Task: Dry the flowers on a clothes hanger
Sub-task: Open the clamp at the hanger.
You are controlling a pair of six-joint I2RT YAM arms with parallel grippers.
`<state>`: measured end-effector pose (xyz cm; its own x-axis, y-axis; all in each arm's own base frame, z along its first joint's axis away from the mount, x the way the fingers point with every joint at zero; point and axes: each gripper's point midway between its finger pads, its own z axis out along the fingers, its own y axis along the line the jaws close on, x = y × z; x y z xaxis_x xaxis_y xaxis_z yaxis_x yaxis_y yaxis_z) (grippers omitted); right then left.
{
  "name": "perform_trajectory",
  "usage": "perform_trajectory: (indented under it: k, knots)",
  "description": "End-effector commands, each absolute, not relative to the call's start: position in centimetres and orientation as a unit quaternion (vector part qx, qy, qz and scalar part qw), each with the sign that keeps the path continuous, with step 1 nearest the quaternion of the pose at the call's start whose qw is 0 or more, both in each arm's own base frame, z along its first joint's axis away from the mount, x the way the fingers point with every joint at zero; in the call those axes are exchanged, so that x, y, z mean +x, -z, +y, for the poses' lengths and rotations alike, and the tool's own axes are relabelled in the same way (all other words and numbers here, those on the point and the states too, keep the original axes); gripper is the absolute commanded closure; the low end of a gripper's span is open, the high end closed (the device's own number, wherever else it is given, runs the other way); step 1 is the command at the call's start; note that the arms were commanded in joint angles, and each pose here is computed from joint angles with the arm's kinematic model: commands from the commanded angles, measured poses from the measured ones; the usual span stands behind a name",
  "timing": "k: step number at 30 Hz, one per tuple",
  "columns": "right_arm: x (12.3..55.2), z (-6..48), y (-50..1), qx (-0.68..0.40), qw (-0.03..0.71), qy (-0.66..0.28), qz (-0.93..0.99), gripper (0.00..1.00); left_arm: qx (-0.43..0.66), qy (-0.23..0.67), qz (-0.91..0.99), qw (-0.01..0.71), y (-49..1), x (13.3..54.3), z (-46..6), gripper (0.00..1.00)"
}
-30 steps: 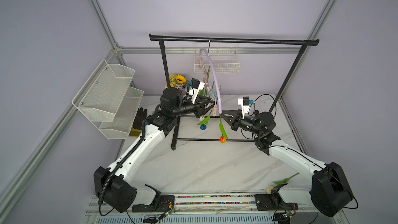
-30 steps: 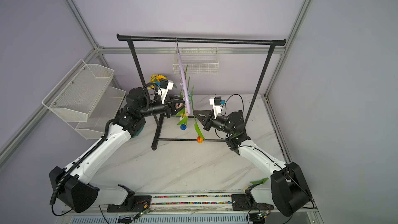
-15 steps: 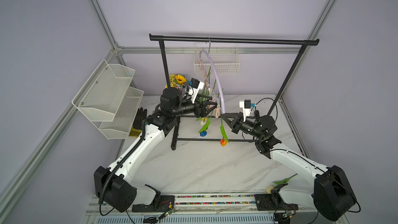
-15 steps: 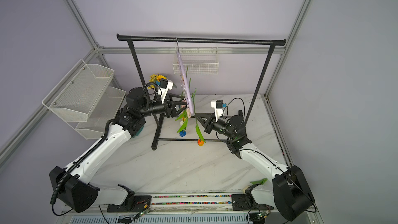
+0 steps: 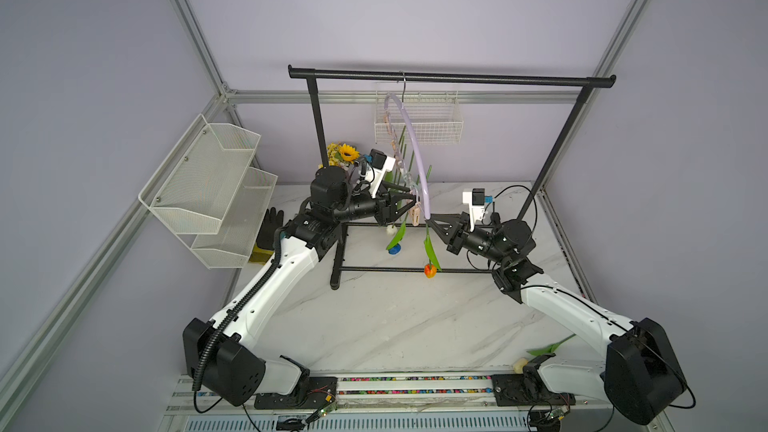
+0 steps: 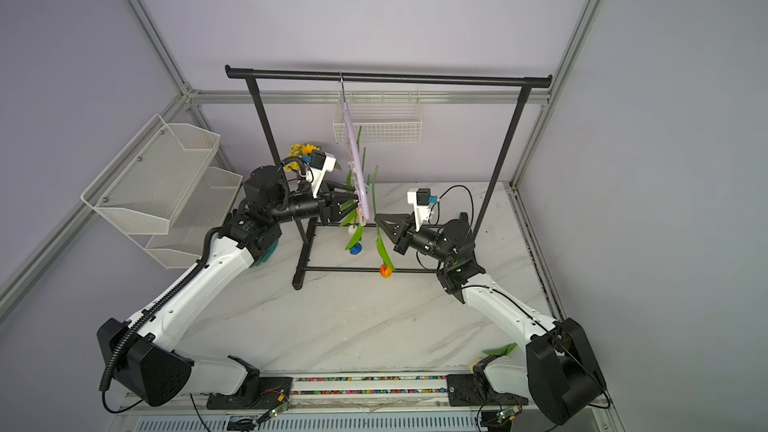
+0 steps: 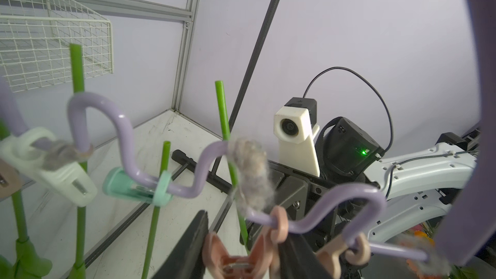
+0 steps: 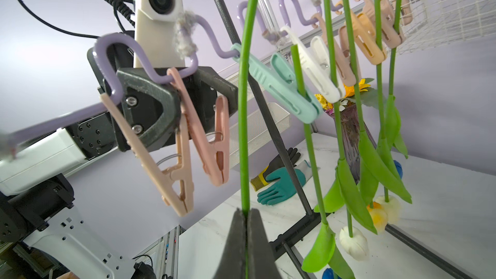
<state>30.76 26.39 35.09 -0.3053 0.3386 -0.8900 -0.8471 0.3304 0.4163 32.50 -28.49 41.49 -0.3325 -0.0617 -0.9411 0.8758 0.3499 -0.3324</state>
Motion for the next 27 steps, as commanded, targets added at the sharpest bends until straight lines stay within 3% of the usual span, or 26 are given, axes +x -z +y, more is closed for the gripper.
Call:
perform_trajectory:
  k: [1, 27]
  knots:
    - [30.5, 26.7, -36.4, -0.221, 0.556, -0.545, 0.587, 1.00, 0.319, 0.480, 0.645, 0.502, -43.1, 32.3, -28.4, 0.60]
    - [29.7, 26.6, -33.9, -0.139, 0.569, -0.567, 0.579, 1.00, 0.279, 0.521, 0.621, 0.515, -44.3, 33.5, -28.9, 0.85]
